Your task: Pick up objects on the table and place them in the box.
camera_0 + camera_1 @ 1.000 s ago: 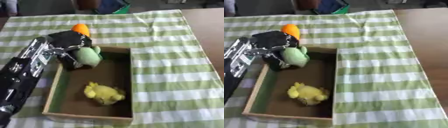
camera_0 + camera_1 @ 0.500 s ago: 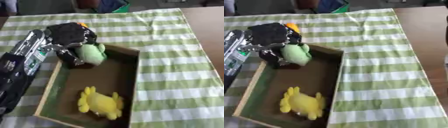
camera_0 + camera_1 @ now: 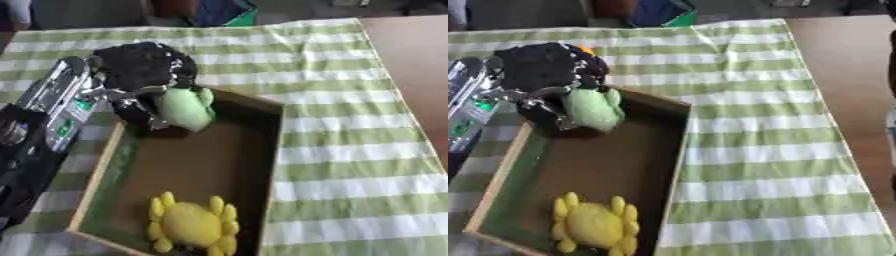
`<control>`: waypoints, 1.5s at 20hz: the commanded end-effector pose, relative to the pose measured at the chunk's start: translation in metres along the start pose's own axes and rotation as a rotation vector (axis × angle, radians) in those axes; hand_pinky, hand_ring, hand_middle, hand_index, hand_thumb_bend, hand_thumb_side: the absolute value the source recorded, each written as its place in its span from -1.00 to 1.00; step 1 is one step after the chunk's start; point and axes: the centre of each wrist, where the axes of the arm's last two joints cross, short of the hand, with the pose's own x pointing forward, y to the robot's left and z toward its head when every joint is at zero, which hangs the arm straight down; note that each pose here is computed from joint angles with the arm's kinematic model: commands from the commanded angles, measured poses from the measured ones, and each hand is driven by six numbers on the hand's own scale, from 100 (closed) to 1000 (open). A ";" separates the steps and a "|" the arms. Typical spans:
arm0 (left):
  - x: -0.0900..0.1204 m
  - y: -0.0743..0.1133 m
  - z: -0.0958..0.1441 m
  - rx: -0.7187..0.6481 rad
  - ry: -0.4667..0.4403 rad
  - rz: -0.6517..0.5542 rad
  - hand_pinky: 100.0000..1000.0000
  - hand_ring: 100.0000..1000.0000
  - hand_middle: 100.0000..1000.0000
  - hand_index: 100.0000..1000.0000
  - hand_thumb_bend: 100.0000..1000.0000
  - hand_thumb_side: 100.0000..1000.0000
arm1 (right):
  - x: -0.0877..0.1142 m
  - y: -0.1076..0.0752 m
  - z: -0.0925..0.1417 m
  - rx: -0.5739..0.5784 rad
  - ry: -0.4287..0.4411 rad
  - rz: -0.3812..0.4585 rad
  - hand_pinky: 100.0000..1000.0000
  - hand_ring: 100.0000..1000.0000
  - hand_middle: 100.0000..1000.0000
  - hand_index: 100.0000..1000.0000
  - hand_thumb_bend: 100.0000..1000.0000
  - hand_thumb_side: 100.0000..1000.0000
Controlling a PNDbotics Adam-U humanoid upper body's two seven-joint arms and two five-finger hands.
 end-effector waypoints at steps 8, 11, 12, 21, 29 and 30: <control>-0.024 -0.030 0.017 -0.060 0.178 0.104 0.34 0.72 0.50 0.14 -1.00 -0.67 | 0.008 -0.004 -0.004 0.004 -0.032 0.021 0.40 0.40 0.11 0.68 -1.00 0.71; -0.027 -0.036 0.019 -0.066 0.204 0.117 0.40 0.84 0.78 0.13 -1.00 -0.66 | 0.008 -0.005 -0.004 0.004 -0.031 0.024 0.40 0.40 0.10 0.68 -1.00 0.71; -0.027 -0.037 0.019 -0.065 0.206 0.117 0.41 0.85 0.81 0.13 -1.00 -0.66 | 0.008 -0.005 -0.004 0.004 -0.030 0.025 0.40 0.40 0.10 0.68 -1.00 0.71; -0.025 -0.034 0.016 -0.043 0.195 0.139 0.76 1.00 1.00 0.21 -1.00 -0.66 | 0.008 -0.005 -0.003 0.007 -0.022 0.023 0.40 0.40 0.09 0.68 -1.00 0.70; -0.022 0.004 0.017 0.049 0.162 0.024 0.76 1.00 1.00 0.19 -1.00 -0.67 | 0.007 -0.005 -0.002 0.009 -0.016 0.023 0.40 0.40 0.09 0.68 -1.00 0.70; -0.020 0.009 0.016 0.053 0.143 -0.003 0.72 1.00 1.00 0.19 -1.00 -0.67 | 0.007 -0.005 -0.002 0.008 -0.016 0.023 0.40 0.40 0.09 0.68 -1.00 0.70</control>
